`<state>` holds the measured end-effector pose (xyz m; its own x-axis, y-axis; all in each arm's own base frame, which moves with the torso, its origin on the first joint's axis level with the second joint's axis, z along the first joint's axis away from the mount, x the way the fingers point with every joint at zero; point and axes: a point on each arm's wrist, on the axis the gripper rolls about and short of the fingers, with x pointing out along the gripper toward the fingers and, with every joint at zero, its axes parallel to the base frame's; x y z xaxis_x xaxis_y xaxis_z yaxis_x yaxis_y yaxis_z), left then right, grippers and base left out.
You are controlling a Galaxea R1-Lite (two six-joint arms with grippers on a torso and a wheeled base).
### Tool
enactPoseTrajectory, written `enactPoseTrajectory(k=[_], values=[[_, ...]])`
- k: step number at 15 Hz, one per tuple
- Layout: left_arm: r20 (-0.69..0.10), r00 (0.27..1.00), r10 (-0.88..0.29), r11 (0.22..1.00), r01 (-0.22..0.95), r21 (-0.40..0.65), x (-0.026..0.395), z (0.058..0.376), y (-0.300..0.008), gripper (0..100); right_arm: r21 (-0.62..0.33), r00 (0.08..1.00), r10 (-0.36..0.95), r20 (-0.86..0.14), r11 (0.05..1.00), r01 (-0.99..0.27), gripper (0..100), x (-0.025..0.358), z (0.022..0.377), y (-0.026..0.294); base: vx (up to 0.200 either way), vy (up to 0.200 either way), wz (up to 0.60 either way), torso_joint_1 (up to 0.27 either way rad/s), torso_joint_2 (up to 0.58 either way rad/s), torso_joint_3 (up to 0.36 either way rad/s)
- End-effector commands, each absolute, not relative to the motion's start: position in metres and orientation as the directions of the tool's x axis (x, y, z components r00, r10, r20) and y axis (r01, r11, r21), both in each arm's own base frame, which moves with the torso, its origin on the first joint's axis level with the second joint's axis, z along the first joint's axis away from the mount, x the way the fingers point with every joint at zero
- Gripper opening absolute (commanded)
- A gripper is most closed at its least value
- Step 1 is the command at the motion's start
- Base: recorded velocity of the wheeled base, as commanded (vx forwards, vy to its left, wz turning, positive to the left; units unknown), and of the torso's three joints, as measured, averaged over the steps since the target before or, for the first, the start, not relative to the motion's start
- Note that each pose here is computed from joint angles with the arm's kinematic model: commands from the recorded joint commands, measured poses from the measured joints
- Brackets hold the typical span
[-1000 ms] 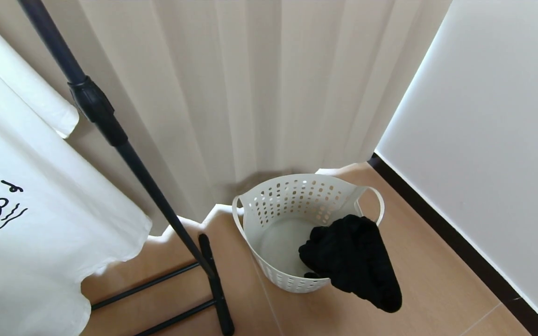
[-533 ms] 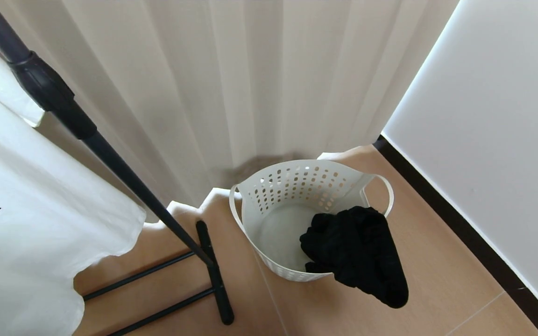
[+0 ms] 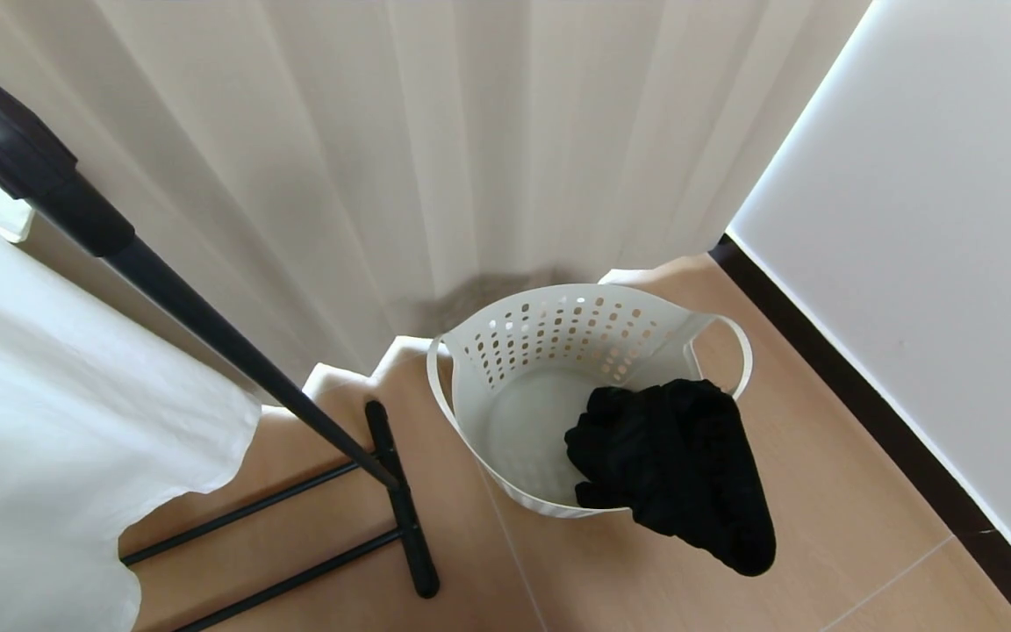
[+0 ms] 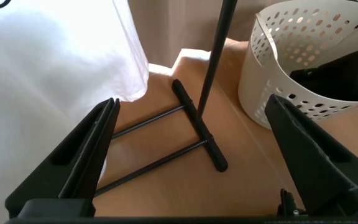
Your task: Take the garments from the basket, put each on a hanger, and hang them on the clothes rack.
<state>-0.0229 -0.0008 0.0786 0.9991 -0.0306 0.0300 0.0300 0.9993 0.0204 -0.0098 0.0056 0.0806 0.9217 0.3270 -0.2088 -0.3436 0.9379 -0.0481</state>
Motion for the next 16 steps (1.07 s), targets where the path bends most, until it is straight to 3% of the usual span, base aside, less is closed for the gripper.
enactPoseTrajectory(k=[1, 9, 11, 16], values=[[0.029, 0.999, -0.031, 0.999, 0.030, 0.019, -0.023, 0.078, -0.001, 100, -0.019, 0.881, 0.349, -0.318, 0.927, -0.374, 100, 0.005, 0.093, 0.007, 0.000, 0.000, 0.00, 0.000, 0.00, 0.000], [0.031, 0.999, -0.031, 0.999, 0.030, 0.019, -0.023, 0.079, -0.001, 100, -0.210, 0.859, 0.356, -0.369, 0.868, -0.450, 100, 0.082, 0.143, 0.013, 0.000, 0.000, 0.00, 0.000, 0.00, 0.000], [0.029, 0.999, -0.029, 0.999, 0.029, 0.019, -0.023, 0.078, -0.001, 100, -0.344, 0.811, 0.365, -0.458, 0.768, -0.540, 100, 0.132, 0.155, 0.019, 0.000, 0.000, 0.00, 0.000, 0.00, 0.000], [0.031, 0.999, -0.029, 0.999, 0.029, 0.019, -0.023, 0.079, -0.001, 100, -0.555, 0.785, 0.314, -0.533, 0.571, -0.605, 100, 0.223, 0.163, 0.029, 0.000, 0.000, 0.00, 0.000, 0.00, 0.000]])
